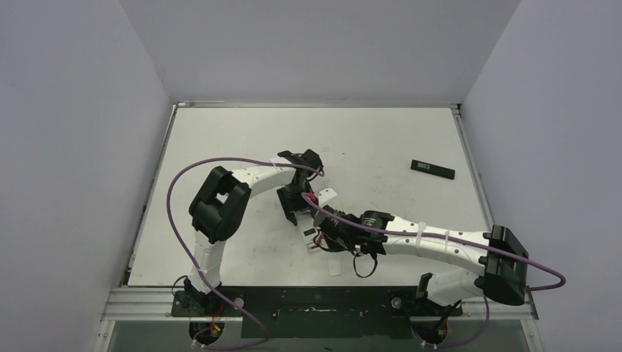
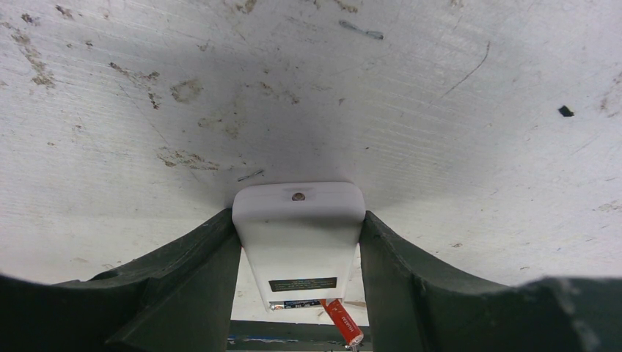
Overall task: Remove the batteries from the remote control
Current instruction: Unload the battery from the remote control.
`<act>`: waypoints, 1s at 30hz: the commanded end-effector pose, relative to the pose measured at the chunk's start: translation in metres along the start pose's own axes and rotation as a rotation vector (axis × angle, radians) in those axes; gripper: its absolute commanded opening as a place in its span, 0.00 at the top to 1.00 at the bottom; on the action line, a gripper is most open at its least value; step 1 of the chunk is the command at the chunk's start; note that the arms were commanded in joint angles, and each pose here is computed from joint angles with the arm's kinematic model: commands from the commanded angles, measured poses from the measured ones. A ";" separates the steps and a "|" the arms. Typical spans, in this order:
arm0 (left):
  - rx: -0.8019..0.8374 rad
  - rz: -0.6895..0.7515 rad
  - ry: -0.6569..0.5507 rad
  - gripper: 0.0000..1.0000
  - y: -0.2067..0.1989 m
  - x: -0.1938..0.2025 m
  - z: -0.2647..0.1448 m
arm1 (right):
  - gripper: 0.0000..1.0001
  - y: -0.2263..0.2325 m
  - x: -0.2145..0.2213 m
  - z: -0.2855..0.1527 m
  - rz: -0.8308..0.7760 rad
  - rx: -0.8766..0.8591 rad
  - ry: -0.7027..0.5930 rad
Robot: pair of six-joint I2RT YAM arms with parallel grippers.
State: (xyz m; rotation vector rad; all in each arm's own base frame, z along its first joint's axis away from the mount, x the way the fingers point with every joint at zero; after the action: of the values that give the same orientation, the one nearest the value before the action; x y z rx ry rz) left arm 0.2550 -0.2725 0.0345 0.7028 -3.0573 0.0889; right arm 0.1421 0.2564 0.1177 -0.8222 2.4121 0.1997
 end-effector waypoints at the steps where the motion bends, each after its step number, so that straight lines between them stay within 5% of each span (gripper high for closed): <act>1: -0.005 -0.016 -0.038 1.00 0.001 -0.008 0.014 | 0.95 -0.004 -0.020 -0.012 0.041 0.017 -0.084; 10: -0.007 -0.018 -0.037 1.00 0.001 -0.008 0.015 | 0.95 0.019 -0.030 -0.018 0.084 -0.126 -0.138; 30: -0.006 -0.015 -0.039 1.00 0.001 -0.008 0.012 | 0.95 0.012 -0.013 0.000 0.035 -0.055 -0.050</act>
State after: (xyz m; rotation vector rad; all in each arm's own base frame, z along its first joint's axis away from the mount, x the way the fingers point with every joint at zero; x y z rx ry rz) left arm 0.2550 -0.2725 0.0346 0.7022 -3.0572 0.0893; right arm 0.1388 0.2753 0.1238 -0.7933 2.4026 0.3348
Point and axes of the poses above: each gripper's point midway between its finger pads, its own z axis out along the fingers, its own y axis along the line the jaws close on, x = y × z, the point moved 2 cm from there along -z, back along the fingers, and after that the axes turned 5 degrees about -z, right-handed, at the moved point
